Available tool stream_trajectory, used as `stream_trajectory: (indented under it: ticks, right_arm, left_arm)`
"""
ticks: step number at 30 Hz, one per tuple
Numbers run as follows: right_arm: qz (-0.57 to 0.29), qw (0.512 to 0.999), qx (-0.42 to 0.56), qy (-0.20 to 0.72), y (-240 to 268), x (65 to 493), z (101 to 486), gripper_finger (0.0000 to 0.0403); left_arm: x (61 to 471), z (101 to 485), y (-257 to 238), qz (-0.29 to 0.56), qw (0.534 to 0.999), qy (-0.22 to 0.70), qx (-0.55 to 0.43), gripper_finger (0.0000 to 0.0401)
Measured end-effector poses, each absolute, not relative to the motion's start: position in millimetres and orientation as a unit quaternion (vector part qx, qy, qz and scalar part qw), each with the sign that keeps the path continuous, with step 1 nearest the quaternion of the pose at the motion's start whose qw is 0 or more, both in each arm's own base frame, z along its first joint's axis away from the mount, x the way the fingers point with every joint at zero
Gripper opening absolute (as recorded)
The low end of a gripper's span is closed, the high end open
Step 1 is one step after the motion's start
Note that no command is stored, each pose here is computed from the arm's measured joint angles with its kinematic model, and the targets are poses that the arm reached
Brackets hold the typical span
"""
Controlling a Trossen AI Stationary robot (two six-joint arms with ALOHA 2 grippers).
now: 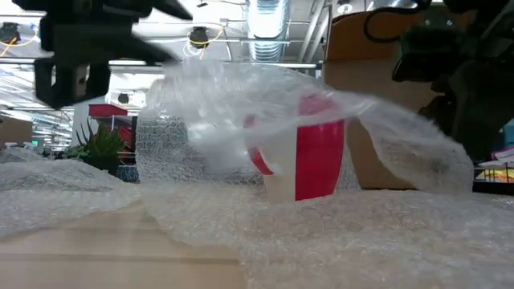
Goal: Wrap mug
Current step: Wrap the red mug in the right bubble wrap
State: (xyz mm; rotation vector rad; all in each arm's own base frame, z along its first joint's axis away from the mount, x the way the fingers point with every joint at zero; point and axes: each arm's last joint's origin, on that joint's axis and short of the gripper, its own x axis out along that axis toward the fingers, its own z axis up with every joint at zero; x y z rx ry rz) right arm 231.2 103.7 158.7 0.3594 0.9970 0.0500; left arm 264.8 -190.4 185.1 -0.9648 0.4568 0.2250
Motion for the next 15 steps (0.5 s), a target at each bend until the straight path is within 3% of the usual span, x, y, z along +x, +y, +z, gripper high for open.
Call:
stream_trajectory:
  ticks: [7, 15]
  right_arm:
    - [0.032, 0.862, 0.184, 0.471, 102, 222, 173, 0.0132]
    - [-0.004, 0.851, 0.163, 0.499, 81, 219, 166, 0.0141]
  left_arm:
    - [261, 175, -203, 0.088, 0.819, 0.262, -0.503, 0.0166]
    - [268, 160, -200, 0.135, 0.839, 0.226, -0.476, 0.0183]
